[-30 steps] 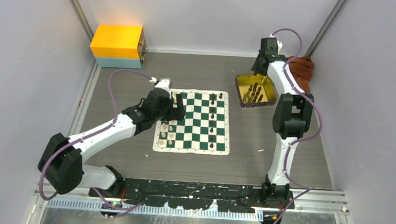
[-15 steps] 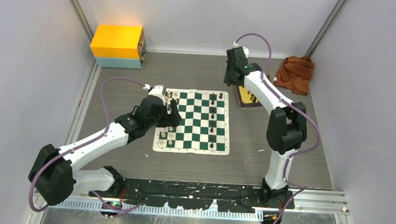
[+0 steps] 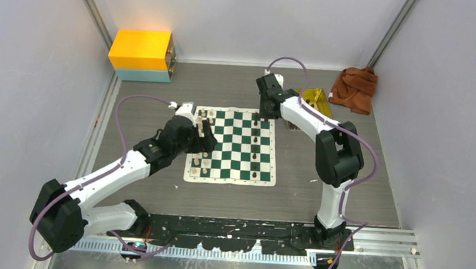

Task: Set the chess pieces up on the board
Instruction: Place the chess piece on the chessboard.

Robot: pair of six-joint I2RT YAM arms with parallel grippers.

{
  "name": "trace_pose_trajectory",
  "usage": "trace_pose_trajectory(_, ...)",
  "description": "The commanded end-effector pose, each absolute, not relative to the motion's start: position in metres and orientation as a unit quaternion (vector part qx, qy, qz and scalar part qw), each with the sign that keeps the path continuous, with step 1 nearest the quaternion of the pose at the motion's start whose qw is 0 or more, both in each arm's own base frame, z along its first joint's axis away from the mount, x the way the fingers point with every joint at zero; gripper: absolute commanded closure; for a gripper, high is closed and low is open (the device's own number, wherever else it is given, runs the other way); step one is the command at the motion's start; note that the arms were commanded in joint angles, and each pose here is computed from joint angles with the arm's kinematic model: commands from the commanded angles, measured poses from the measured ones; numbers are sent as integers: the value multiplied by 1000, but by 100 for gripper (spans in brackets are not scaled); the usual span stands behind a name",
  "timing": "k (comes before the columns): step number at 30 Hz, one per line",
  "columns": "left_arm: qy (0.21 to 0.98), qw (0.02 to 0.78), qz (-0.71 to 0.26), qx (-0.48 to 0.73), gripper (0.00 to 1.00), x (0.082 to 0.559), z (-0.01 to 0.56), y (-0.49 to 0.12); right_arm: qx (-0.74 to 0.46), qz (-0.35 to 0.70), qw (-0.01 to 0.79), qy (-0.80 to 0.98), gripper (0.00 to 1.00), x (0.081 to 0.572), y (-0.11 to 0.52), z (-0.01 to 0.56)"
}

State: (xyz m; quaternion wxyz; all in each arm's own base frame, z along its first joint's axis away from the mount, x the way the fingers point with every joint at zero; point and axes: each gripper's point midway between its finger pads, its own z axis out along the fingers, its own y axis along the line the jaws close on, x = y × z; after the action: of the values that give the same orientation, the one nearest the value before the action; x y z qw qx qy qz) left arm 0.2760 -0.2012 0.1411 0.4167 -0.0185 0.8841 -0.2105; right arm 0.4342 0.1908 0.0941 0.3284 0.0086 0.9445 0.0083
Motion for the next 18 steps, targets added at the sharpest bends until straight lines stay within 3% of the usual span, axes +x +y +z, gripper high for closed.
trace_pose_trajectory(1,867,444,-227,-24,15,281,158,-202,21,13,351,936,99,443,194,97)
trace_pose_trajectory(18,863,447,-235,-25,15,283,164,-205,17,16,339,940,99,452,201,70)
